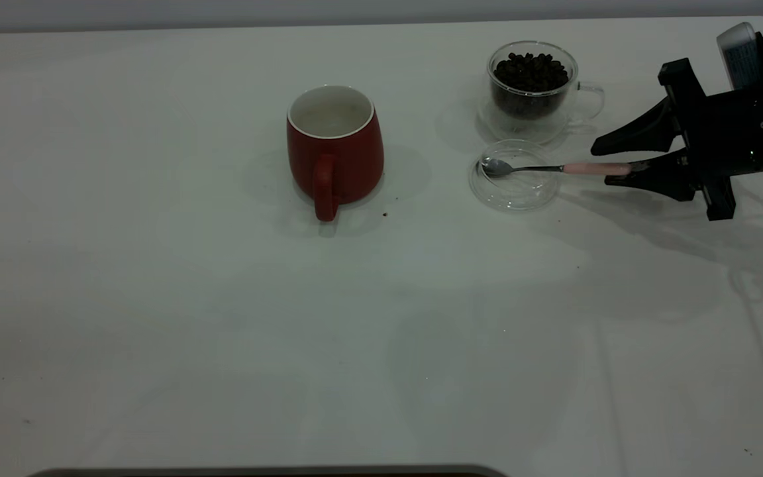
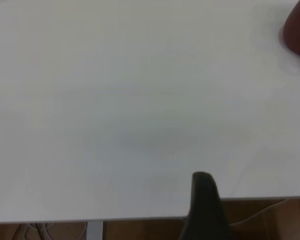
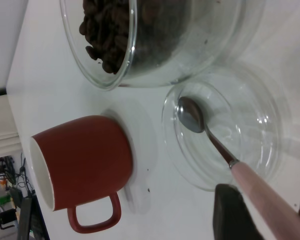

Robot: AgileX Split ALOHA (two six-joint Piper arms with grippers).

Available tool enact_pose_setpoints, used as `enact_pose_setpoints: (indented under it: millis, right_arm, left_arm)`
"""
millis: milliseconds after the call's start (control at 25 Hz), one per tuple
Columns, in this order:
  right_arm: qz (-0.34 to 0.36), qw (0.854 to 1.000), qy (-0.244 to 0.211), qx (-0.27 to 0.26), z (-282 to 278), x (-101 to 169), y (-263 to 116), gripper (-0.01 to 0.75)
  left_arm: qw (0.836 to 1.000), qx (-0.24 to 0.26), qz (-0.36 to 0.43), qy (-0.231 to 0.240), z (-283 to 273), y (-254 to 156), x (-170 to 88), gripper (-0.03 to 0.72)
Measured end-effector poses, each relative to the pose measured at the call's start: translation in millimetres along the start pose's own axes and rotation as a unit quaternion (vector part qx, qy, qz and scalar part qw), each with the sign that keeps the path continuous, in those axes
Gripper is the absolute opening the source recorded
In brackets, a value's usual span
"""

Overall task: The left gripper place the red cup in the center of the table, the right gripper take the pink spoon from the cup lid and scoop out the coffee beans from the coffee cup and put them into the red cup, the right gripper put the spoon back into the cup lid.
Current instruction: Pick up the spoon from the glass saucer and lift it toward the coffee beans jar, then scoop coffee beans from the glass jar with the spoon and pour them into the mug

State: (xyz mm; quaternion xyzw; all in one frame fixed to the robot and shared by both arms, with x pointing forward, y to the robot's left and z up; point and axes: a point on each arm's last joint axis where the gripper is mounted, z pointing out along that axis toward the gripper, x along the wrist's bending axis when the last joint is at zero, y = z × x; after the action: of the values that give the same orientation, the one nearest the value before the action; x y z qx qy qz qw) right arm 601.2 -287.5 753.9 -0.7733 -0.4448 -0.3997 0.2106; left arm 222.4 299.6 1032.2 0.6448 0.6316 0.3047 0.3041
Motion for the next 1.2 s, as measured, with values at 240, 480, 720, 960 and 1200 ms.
enact_pose_setpoints:
  millis: [240,480,720,960,1200]
  right_arm:
    - [-0.012,1.0,0.0,-0.001,0.1,0.3,0.9,0.21]
    - [-0.022,1.0,0.008,-0.002,-1.9,0.4,2.0,0.135]
    - [-0.033,0.999,0.027,0.009,-13.6,-5.0,5.4,0.113]
    - [-0.064,0.997,0.043,0.028,-18.1,0.3,3.7,0.113]
    - [-0.139,0.989,0.051,0.017,-42.0,38.8,14.1,0.113]
  left_arm:
    - [1.0,0.0,0.0,0.0,0.0,0.0,0.0,0.586]
    - [1.0,0.0,0.0,0.0,0.0,0.0,0.0,0.586]
    - [1.0,0.0,0.0,0.0,0.0,0.0,0.0,0.586]
    - [1.0,0.0,0.0,0.0,0.0,0.0,-0.1,0.586]
    - [1.0,0.0,-0.001,0.0,0.0,0.0,-0.1,0.586]
